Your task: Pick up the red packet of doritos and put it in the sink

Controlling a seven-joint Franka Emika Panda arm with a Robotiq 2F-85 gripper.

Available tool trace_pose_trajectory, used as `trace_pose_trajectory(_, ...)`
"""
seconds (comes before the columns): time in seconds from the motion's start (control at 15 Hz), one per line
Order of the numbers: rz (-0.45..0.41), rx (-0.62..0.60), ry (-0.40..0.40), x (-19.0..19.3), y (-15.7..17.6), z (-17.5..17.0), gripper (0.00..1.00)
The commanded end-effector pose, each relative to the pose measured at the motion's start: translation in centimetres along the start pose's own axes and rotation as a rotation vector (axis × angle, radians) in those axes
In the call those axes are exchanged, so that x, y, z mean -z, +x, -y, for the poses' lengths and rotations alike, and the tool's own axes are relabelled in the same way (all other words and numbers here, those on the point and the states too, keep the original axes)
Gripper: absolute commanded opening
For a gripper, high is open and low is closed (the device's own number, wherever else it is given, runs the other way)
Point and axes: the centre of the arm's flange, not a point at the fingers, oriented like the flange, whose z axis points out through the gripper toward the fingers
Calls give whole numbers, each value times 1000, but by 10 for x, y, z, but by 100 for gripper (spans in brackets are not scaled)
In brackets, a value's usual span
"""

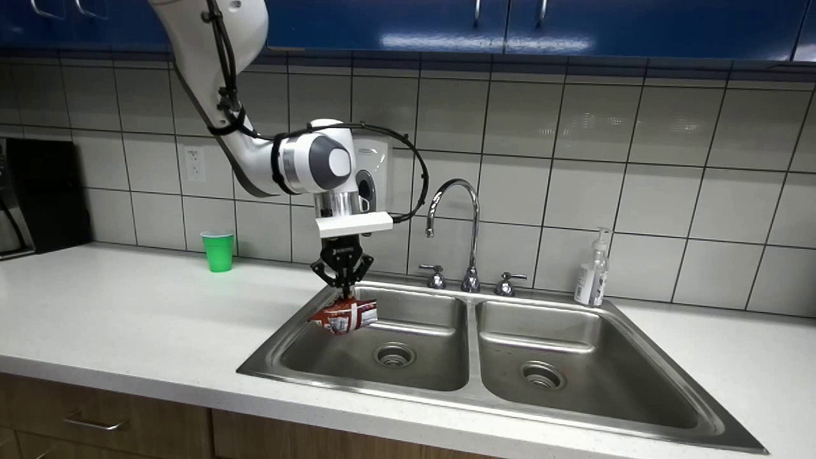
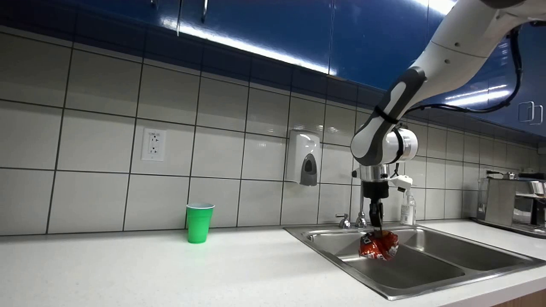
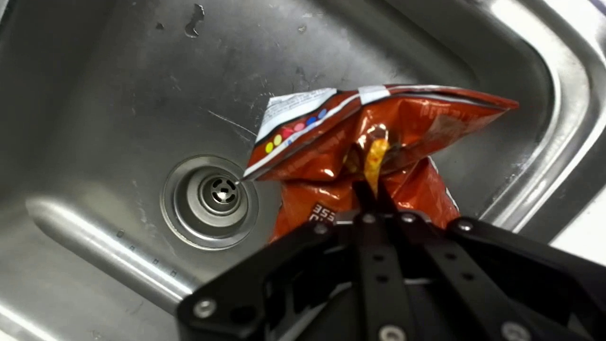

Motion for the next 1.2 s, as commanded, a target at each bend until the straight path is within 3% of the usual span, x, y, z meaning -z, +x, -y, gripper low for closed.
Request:
trace_pose_trajectory(0.0, -2, -10, 5, -23, 15, -36, 0)
trace_pose_trajectory(0.4, 32, -20, 36, -71, 28, -58, 0)
trace_pose_trajectory(1.13, 67, -15, 76, -127, 38, -63, 0)
